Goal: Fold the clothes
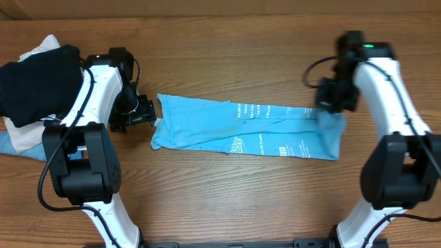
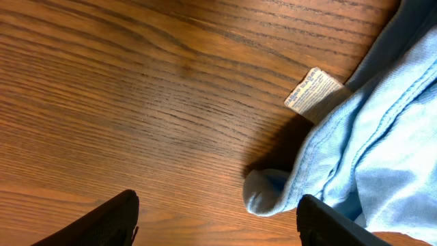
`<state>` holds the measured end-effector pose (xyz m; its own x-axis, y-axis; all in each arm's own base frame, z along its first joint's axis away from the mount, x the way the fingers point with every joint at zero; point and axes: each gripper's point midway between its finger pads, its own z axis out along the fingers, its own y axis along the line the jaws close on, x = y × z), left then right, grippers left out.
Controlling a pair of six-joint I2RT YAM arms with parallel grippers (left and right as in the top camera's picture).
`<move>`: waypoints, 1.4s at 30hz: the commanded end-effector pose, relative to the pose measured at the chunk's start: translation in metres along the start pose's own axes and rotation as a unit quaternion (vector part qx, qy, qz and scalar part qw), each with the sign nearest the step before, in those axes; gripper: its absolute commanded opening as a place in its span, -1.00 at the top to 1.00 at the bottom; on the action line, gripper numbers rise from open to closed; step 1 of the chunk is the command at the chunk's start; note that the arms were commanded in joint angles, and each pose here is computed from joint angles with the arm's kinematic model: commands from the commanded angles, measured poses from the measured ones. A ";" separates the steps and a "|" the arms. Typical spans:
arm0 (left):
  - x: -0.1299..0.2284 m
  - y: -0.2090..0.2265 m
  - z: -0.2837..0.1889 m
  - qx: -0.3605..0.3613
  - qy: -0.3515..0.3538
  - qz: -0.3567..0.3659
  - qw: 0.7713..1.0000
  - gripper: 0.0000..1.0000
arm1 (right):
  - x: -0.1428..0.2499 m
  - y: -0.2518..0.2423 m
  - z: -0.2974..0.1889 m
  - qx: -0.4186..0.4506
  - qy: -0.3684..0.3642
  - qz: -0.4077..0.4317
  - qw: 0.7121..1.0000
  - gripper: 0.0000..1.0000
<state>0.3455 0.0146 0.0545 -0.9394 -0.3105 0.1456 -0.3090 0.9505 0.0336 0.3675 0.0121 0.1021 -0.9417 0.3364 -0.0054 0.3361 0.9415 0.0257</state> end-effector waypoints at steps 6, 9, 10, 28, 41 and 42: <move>0.000 -0.008 -0.002 0.005 0.001 0.009 1.000 -0.54 | 0.019 0.088 0.010 -0.016 -0.025 -0.052 0.998 0.92; 0.001 -0.012 -0.001 0.004 0.000 0.014 1.000 -0.54 | 0.028 0.104 0.023 -0.012 -0.015 -0.067 0.998 0.92; 0.001 -0.013 -0.001 0.004 0.000 0.016 1.000 -0.54 | 0.033 0.110 0.029 -0.008 -0.008 -0.075 0.997 0.92; 0.000 -0.015 -0.001 0.004 -0.003 0.019 1.000 -0.55 | 0.060 0.154 0.046 -0.013 -0.007 -0.142 0.990 -0.01; 0.000 -0.014 -0.001 0.003 -0.004 0.020 1.000 -0.57 | 0.032 0.096 0.025 0.065 -0.041 -0.094 0.993 -0.04; 0.000 -0.014 -0.001 0.003 -0.004 0.020 1.000 -0.57 | 0.031 0.094 0.025 0.067 -0.041 -0.093 0.993 -0.05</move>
<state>0.3460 0.0030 0.0545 -0.9485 -0.2809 0.1462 -0.2798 0.9596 0.0286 0.3629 0.1180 0.0587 -0.9898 0.1412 -0.0209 0.1427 0.9828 -0.1174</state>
